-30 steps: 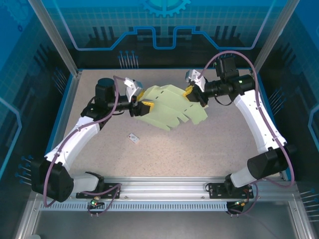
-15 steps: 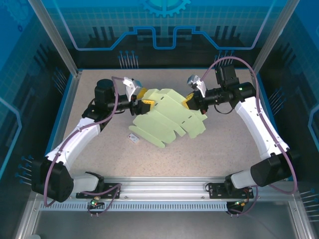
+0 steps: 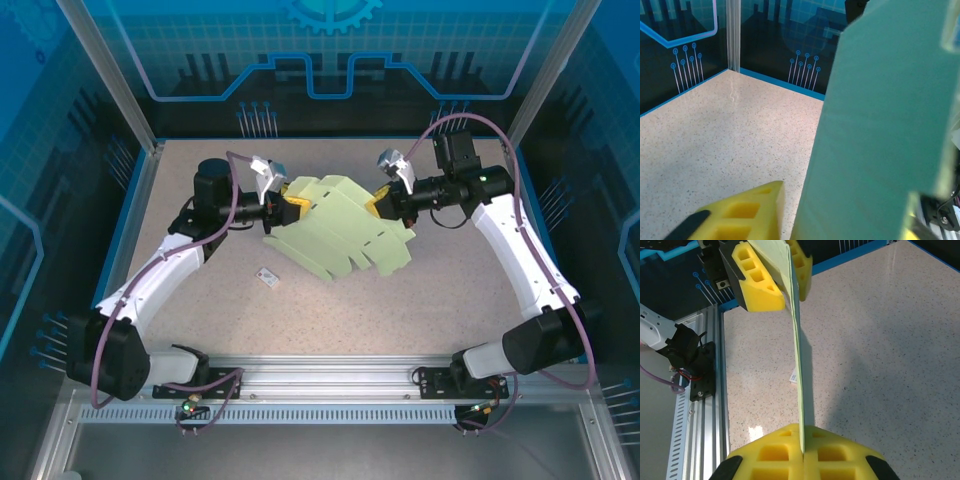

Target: Fold the paper box

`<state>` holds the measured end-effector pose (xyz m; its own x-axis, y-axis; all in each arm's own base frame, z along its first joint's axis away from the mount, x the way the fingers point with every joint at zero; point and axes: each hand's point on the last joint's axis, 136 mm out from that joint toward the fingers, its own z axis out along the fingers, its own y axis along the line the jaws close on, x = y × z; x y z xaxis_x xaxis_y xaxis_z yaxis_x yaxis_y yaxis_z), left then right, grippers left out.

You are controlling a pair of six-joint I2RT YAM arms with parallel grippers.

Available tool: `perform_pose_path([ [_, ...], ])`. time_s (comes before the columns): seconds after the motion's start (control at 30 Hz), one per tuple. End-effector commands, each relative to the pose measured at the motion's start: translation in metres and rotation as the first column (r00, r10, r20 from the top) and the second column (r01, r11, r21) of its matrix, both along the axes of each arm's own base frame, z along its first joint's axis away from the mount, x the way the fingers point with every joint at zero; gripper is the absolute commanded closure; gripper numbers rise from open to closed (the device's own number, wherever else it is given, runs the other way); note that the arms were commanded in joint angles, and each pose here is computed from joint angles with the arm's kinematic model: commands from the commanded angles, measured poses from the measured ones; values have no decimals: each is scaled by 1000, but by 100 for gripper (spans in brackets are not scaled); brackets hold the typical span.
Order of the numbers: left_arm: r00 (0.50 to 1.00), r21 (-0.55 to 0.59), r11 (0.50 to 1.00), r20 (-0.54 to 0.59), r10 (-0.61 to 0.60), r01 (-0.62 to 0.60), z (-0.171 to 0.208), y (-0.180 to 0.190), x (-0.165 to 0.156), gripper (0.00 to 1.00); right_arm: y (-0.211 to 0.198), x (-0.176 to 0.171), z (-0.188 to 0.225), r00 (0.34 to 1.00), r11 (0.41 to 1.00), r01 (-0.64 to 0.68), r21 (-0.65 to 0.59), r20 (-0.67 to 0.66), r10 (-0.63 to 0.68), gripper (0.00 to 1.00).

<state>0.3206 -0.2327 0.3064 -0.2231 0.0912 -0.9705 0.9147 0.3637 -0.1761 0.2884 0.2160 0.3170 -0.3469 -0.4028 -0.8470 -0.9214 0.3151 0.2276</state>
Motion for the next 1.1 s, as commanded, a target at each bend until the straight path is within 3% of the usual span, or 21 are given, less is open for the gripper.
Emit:
perform_pose_path([
  [0.0, 999, -16, 999, 9, -47, 47, 9, -3, -8, 79, -3, 4, 5, 1000, 1000, 11, 15, 3, -12, 100],
  [0.17, 998, -47, 997, -8, -57, 57, 14, -4, -13, 94, -8, 16, 0, 996, 995, 79, -53, 55, -76, 97],
  [0.3, 997, -70, 997, -75, -35, 29, 18, -4, -10, 100, -6, 26, -10, 965, 968, 173, -184, 230, -129, 94],
  [0.67, 967, -139, 988, -253, 28, -65, 28, -1, -1, 100, 6, 41, -16, 743, 863, 421, -280, 652, -151, 91],
  [1.07, 930, -203, 972, -365, 40, -121, 28, -3, 12, 100, 20, 50, -34, 563, 765, 580, -280, 817, -128, 92],
])
